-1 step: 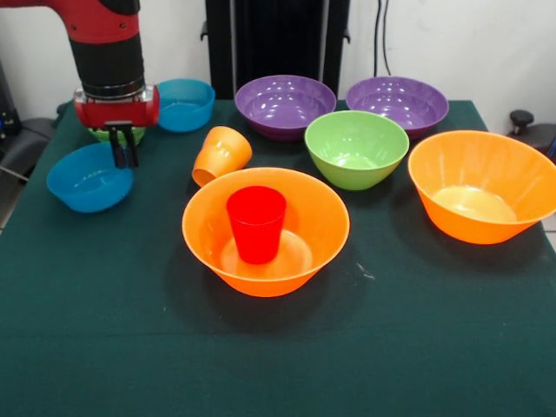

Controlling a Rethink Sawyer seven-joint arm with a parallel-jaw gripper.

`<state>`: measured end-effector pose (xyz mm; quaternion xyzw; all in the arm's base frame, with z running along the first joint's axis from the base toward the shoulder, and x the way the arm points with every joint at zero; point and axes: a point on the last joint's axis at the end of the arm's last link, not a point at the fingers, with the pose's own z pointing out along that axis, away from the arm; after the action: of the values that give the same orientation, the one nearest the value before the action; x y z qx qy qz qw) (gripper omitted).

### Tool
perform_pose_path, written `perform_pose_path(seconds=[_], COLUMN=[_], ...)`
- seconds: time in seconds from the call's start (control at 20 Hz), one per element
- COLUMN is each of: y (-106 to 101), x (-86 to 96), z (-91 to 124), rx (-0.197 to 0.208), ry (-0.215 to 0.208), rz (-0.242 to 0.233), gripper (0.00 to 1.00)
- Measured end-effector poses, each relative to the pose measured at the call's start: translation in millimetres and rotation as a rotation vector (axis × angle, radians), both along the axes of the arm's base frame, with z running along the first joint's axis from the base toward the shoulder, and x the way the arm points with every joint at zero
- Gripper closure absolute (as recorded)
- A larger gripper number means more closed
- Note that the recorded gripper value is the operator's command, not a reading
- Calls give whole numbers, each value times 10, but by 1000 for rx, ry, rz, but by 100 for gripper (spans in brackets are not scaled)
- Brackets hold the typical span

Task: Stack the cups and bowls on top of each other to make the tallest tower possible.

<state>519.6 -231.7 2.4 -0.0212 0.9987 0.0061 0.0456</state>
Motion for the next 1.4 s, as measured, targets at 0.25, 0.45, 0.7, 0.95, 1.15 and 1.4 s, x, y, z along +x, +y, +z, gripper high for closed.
perform_pose_path(seconds=[0.25, 0.45, 0.7, 0.95, 1.15, 1.4], y=[-69, -83, -43, 90, 244, 539], x=[15, 13, -22, -10, 22, 117], z=[163, 310, 439, 483, 489, 513], rx=[-25, -38, -45, -42, -38, -40], ry=[-10, -13, -10, -5, -2, -6], rz=[-3, -9, -7, 12, 38, 92], gripper=[100, 100, 100, 100, 100, 100])
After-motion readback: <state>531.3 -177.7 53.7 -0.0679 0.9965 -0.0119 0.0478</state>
